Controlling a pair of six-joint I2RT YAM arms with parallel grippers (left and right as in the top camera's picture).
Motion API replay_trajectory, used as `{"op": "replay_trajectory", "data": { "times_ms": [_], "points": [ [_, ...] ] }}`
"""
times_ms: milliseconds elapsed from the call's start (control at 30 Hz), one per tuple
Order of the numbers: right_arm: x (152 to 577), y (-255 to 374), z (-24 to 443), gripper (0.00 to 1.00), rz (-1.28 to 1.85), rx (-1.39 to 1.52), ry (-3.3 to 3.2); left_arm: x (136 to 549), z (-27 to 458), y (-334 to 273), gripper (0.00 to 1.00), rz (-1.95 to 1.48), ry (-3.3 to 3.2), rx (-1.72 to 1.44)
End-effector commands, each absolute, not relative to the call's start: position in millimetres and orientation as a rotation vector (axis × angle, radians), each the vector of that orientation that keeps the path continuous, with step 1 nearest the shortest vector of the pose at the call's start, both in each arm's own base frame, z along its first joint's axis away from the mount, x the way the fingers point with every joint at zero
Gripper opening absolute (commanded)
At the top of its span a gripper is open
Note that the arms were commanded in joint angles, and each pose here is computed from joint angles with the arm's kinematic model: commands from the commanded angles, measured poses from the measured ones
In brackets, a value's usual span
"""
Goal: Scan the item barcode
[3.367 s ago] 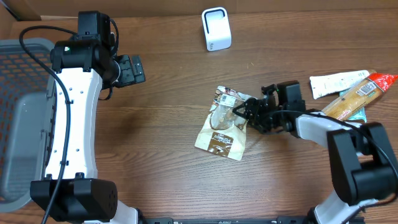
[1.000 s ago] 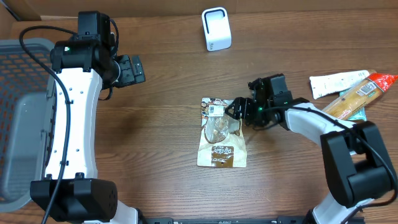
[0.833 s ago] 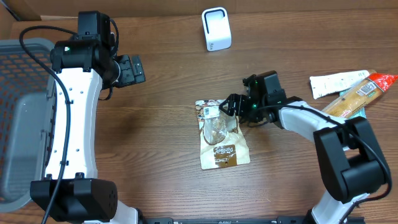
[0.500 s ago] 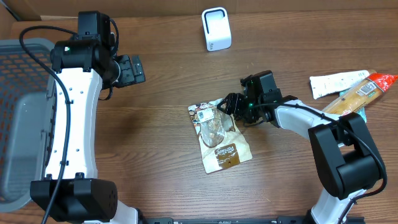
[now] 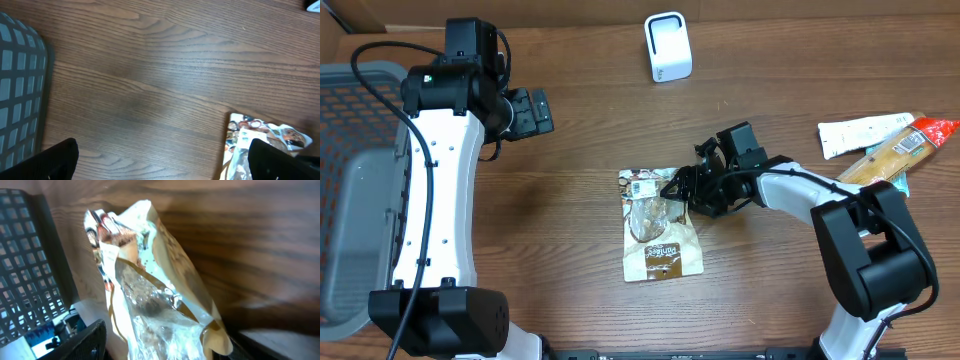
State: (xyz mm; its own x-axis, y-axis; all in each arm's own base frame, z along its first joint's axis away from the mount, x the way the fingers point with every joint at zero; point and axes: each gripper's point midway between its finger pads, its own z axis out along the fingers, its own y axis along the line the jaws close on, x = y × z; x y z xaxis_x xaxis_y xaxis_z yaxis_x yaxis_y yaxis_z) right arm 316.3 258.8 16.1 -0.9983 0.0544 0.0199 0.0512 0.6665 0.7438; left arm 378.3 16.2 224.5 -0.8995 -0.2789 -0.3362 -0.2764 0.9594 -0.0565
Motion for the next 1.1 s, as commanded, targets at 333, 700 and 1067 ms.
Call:
{"op": "replay_trajectory", "data": {
  "times_ms": [333, 700, 1067],
  "points": [
    [310, 270, -58, 0.44, 1.031, -0.017, 2.851, 380, 223, 14, 0.99, -0.025, 2.766, -0.417],
    [310, 275, -28, 0.04, 1.267, -0.019, 2.831, 380, 223, 14, 1.0, -0.024, 2.766, -0.417],
    [320, 256, 73, 0.04, 1.238, -0.137, 2.749, 380, 223, 14, 1.0, -0.025, 2.766, -0.417]
  ]
}}
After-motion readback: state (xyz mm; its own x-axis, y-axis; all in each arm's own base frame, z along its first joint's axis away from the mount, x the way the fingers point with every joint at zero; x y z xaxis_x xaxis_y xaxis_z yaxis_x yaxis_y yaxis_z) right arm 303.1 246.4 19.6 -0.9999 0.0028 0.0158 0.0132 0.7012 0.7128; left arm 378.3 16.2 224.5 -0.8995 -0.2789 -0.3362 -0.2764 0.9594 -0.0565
